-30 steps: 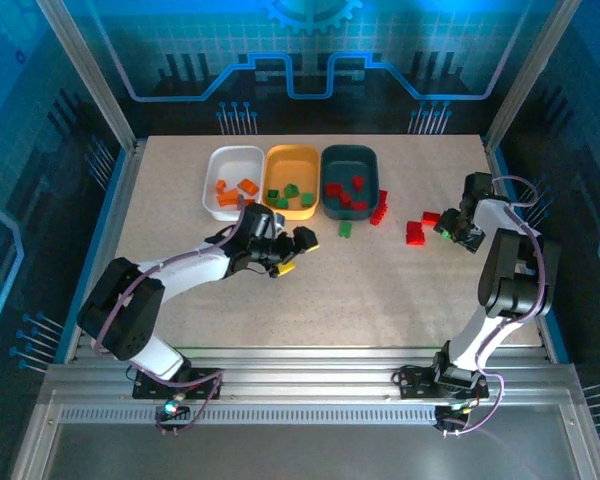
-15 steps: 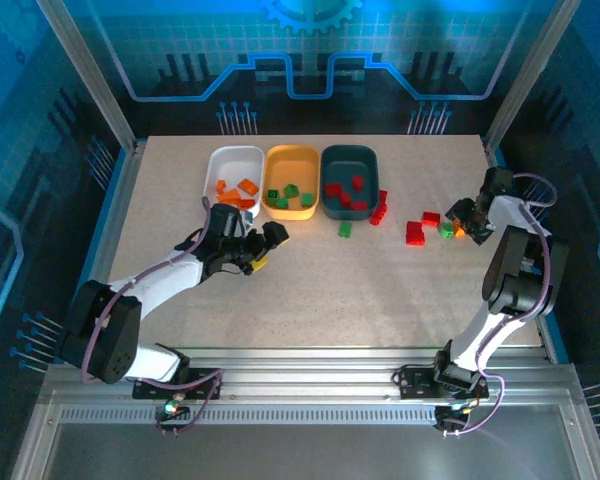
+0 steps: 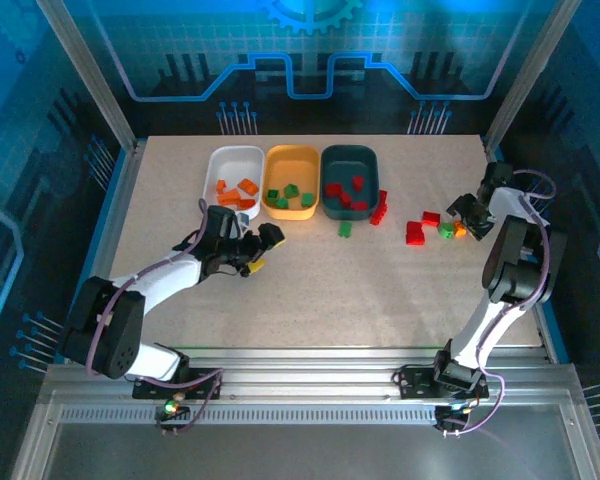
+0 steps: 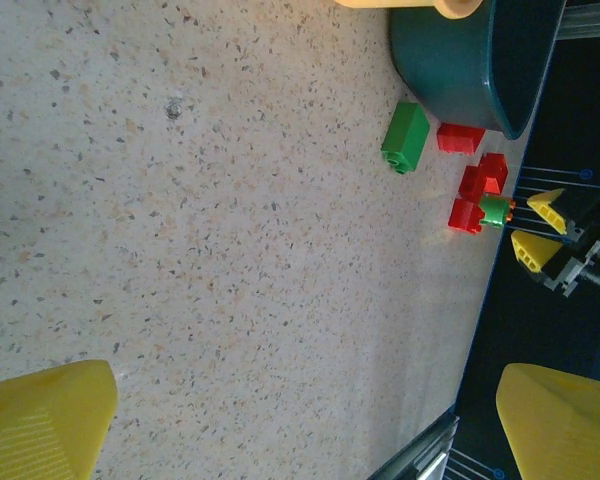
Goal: Sort the legos into containers by color
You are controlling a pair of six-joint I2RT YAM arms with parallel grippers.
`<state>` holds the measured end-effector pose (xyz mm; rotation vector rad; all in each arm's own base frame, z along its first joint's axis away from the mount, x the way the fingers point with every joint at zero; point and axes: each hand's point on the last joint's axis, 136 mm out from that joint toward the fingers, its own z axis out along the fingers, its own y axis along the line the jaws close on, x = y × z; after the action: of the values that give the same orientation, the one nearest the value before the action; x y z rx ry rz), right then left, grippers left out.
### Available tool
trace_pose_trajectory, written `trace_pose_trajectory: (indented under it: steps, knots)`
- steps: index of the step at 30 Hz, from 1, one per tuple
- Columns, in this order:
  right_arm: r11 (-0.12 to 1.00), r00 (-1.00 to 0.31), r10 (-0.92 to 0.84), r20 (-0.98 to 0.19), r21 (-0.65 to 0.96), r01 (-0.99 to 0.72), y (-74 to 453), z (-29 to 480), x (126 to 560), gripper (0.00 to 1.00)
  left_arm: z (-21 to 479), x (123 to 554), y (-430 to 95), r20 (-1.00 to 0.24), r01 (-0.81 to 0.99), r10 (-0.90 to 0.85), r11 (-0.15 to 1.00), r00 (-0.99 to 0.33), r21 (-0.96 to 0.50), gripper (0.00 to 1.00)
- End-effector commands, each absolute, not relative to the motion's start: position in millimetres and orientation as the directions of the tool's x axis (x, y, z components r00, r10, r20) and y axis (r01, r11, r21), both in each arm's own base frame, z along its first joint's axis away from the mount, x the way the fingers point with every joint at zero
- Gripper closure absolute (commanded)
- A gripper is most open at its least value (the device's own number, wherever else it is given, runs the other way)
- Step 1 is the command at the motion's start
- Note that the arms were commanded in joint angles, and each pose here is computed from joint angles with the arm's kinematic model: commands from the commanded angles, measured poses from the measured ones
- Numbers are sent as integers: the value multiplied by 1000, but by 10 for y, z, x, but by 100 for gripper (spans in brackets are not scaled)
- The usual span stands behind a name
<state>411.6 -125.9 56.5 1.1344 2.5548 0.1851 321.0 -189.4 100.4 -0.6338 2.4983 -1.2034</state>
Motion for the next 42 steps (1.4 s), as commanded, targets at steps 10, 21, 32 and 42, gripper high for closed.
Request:
trace_pose_trajectory:
  steps: [10,21,32,42]
  knots:
    - [555,-532,832,-159,201,807,-1378,236,4055,29,980,3152,-1865,-78,-235,-479,557,-874,-797,1]
    - [570,-546,821,-167,196,798,-1372,158,4013,62,1058,3127,-1810,-93,-232,-490,562,-867,-794,1]
    - [642,-562,764,-316,296,707,-1103,733,3913,65,1379,3181,-1105,-104,-330,-656,503,-748,-799,1]
    - [865,-690,502,-521,308,397,139,1597,4022,65,1056,2995,-319,73,-577,-863,268,-500,-772,1]
